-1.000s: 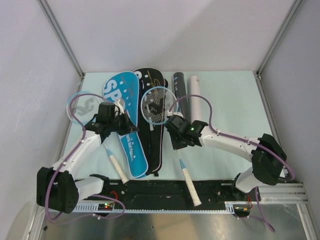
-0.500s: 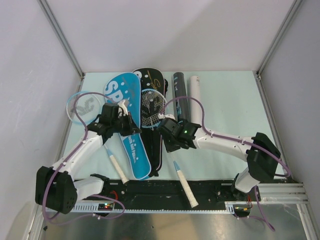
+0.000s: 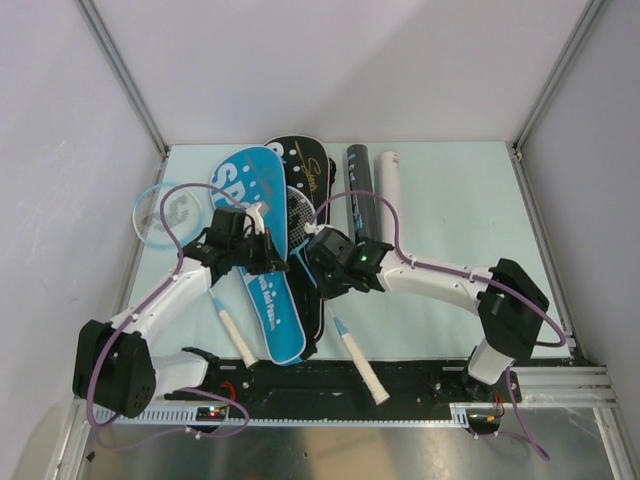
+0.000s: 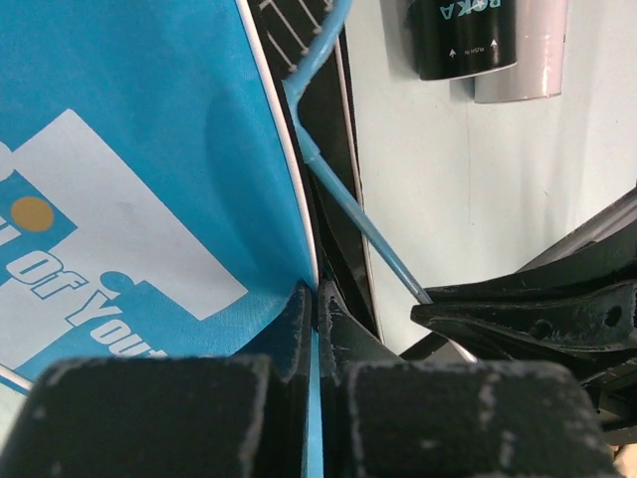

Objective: Pack up the badminton gear
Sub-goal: Place the racket in the racket bag.

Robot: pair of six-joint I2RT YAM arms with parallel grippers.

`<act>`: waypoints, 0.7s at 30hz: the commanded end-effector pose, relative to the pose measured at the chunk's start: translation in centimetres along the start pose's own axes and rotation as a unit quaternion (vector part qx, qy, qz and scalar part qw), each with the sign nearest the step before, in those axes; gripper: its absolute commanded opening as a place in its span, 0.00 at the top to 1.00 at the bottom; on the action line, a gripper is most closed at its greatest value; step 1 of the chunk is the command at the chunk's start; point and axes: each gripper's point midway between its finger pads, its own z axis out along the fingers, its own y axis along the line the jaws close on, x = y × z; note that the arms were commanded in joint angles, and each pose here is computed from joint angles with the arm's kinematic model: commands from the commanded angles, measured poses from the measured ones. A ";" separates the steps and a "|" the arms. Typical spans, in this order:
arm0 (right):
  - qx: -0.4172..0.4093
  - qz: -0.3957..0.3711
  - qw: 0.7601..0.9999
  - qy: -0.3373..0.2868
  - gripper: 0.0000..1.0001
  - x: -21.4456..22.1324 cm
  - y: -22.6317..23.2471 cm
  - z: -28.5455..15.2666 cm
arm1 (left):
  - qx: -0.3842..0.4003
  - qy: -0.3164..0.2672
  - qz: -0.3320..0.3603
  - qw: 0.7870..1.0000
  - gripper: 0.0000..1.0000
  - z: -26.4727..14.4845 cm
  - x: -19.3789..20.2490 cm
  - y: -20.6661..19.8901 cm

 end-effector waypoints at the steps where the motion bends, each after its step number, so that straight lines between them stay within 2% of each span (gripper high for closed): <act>1: -0.052 0.004 0.996 -0.077 1.00 -5.4 2.5 -0.1 | 0.044 -0.025 0.039 0.998 1.00 -0.3 -2.3 -2.6; 11: -0.062 0.079 0.979 -0.179 1.00 -12.7 1.9 3.1 | 0.059 -0.041 -0.002 0.997 1.00 -0.3 -2.9 -3.6; 16: -0.095 0.079 0.977 -0.173 1.00 -14.1 3.0 4.7 | 0.066 -0.042 -0.004 0.997 1.00 0.1 -2.7 -3.6; 21: -0.118 0.056 0.981 -0.145 1.00 -12.6 4.5 4.3 | 0.063 -0.035 -0.002 0.997 1.00 0.5 -2.5 -3.2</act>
